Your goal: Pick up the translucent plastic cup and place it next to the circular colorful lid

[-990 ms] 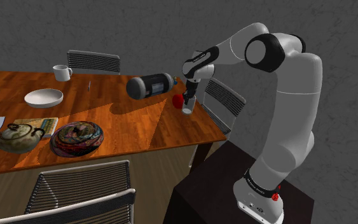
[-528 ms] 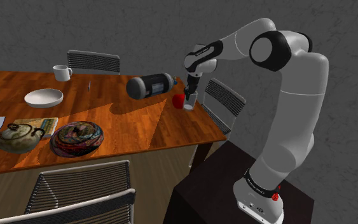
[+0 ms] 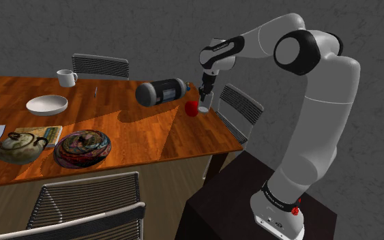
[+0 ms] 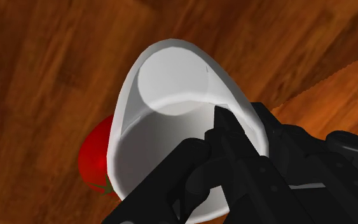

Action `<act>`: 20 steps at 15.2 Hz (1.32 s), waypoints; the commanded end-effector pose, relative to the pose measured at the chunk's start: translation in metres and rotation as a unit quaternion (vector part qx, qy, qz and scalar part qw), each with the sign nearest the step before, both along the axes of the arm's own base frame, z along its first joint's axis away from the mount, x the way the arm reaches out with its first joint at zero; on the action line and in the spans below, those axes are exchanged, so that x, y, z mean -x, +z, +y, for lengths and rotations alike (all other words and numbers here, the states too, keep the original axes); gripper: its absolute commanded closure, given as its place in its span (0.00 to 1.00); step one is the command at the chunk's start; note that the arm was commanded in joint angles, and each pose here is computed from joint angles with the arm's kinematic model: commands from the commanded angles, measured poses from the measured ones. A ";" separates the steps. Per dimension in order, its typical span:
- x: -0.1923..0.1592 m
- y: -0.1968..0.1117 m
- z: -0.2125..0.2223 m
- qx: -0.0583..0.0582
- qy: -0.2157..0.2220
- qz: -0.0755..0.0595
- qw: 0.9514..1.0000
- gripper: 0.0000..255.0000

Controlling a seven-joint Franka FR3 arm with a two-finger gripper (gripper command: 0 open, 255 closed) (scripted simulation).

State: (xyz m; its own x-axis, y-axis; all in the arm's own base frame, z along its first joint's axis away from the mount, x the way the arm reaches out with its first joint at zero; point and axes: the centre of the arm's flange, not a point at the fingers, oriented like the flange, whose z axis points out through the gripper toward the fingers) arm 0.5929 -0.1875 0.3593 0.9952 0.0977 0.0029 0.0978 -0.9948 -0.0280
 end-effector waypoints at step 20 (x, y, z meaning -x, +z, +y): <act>-0.002 0.081 0.066 0.000 0.000 0.000 1.000 1.00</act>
